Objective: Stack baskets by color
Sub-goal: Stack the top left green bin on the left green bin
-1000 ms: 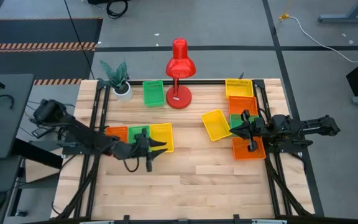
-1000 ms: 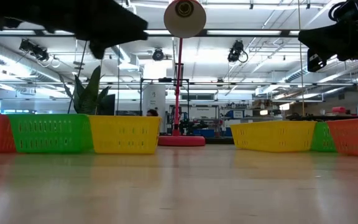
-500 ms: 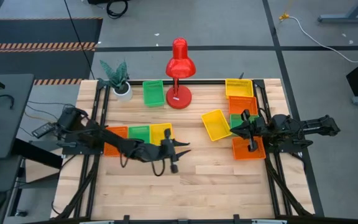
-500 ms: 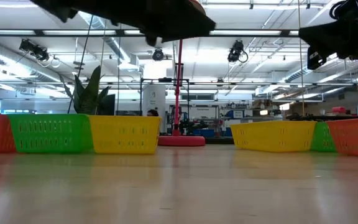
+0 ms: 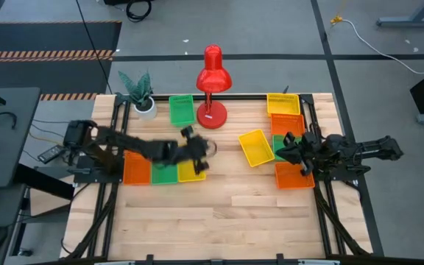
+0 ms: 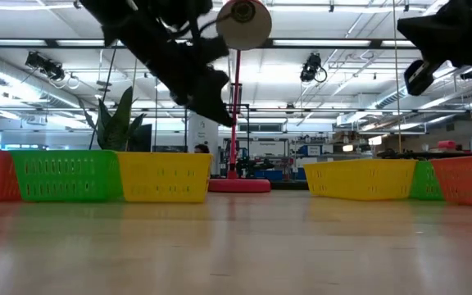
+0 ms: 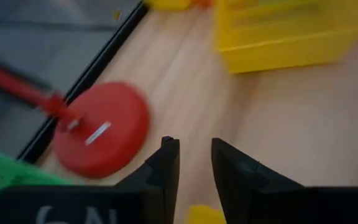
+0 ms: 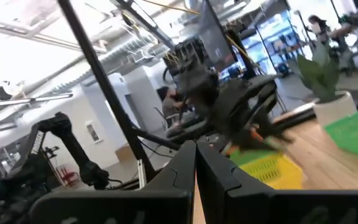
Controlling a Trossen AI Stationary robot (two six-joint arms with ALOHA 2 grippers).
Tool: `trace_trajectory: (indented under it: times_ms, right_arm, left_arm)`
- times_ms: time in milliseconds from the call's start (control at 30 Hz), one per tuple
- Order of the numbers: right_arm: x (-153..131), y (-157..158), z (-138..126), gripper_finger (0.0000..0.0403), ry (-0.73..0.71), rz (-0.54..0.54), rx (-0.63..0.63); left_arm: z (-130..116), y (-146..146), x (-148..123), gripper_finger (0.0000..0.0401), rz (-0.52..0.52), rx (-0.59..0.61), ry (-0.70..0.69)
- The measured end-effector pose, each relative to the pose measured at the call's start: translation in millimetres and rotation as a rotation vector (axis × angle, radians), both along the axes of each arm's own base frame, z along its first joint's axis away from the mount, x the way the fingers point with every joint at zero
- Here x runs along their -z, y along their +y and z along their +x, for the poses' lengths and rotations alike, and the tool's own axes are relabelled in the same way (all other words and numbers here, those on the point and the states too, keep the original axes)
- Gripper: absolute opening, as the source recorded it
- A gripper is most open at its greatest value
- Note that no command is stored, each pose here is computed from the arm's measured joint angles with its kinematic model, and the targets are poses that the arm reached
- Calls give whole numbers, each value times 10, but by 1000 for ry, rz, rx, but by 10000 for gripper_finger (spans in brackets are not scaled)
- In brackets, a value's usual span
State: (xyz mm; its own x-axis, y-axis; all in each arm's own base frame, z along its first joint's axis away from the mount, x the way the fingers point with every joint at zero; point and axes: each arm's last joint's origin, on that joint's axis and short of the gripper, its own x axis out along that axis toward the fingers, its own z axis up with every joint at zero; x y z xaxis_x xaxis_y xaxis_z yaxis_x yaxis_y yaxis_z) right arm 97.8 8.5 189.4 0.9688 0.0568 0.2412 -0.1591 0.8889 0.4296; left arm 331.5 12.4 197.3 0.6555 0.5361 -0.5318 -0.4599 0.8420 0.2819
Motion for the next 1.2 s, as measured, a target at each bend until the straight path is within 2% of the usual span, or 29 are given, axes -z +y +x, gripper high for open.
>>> trace_trajectory:
  times_ms: [200, 367, 533, 700, 933, 1067, 1200]
  right_arm:
    - [63, -11, 47, 18, 75, 27, 48]
    - [127, -3, 102, 18, 150, 18, 41]
    - [193, 2, 154, 18, 221, 6, 43]
    - [240, 6, 193, 18, 270, -24, 45]
    - [185, 12, 246, 18, 208, -56, 51]
    - [194, 15, 268, 18, 215, -74, 50]
    - [223, 23, 284, 18, 242, -76, 44]
  left_arm:
    - [-186, 725, 7, 57, -149, -42, 79]
    - [-365, 1054, 79, 41, -202, -35, 195]
    - [-437, 1160, 101, 59, -207, -25, 242]
    - [-476, 1256, 122, 113, -214, -24, 253]
    - [-529, 1430, 218, 183, -201, -26, 299]
    - [-511, 1450, 336, 190, -182, 18, 367]
    - [-498, 1458, 444, 165, -186, 29, 413]
